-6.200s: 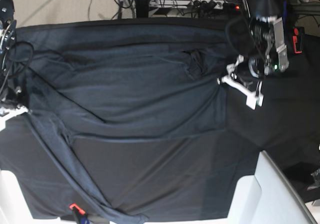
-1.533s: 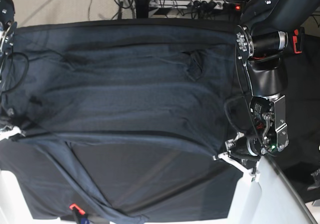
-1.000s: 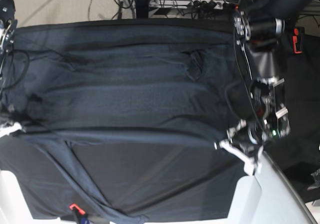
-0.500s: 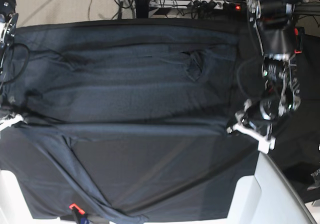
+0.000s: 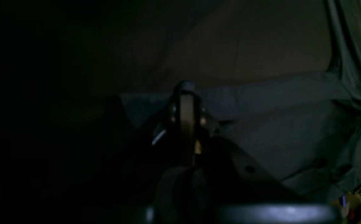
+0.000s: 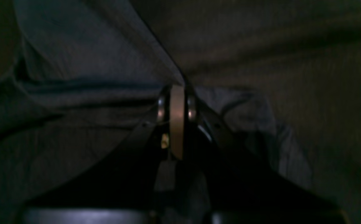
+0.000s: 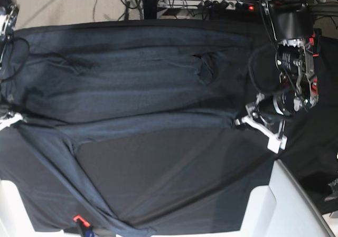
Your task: Fold the T-shirt properly
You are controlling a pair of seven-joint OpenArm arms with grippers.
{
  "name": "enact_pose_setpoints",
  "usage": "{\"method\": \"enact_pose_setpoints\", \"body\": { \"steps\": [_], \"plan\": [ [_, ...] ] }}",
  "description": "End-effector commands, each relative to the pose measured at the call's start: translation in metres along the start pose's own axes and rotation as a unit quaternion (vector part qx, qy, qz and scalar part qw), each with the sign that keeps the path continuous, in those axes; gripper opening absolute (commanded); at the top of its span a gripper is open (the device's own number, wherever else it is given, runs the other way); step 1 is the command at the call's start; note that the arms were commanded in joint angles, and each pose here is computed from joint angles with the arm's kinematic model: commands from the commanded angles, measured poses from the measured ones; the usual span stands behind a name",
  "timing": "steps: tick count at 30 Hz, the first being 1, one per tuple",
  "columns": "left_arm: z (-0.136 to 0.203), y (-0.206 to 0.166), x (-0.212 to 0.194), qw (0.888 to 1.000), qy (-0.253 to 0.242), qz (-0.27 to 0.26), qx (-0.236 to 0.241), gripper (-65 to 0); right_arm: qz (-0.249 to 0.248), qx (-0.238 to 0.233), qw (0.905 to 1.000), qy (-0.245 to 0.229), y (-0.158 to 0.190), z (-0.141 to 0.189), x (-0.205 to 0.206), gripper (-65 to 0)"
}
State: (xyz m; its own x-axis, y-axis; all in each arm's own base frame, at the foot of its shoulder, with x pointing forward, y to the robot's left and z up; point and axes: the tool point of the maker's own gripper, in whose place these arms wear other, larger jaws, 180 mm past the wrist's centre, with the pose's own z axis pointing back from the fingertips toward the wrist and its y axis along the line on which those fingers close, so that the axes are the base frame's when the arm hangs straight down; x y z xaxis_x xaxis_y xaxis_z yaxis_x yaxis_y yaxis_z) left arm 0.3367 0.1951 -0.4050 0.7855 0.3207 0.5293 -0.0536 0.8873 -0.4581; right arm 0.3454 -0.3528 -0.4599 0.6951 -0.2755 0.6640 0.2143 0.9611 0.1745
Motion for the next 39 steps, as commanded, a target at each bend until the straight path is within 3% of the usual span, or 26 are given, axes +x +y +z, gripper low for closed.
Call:
{"method": "enact_pose_setpoints", "body": {
  "steps": [1, 19, 25, 39],
  "plan": [
    [0.006, -0.004, 0.017, 1.0, -0.024, -0.01, -0.008, -65.0, -0.002, -0.008, 0.9992, -0.039, -0.011, 0.009, 0.028, -65.0],
    [0.028, -0.001, 0.004, 0.999, -0.027, -0.039, 0.004, -65.0, -0.006, -0.027, 0.9993, -0.027, -0.024, 0.034, 0.02, -65.0],
    [0.029, 0.002, -0.008, 0.999, -0.017, -0.04, 0.007, -65.0, -0.003, -0.039, 0.9992, -0.007, -0.033, 0.044, 0.004, -65.0],
    [0.03, 0.005, -0.021, 0.999, -0.005, -0.039, 0.011, -65.0, -0.007, -0.03, 0.9988, 0.039, -0.02, 0.044, -0.04, -65.0]
  ]
}}
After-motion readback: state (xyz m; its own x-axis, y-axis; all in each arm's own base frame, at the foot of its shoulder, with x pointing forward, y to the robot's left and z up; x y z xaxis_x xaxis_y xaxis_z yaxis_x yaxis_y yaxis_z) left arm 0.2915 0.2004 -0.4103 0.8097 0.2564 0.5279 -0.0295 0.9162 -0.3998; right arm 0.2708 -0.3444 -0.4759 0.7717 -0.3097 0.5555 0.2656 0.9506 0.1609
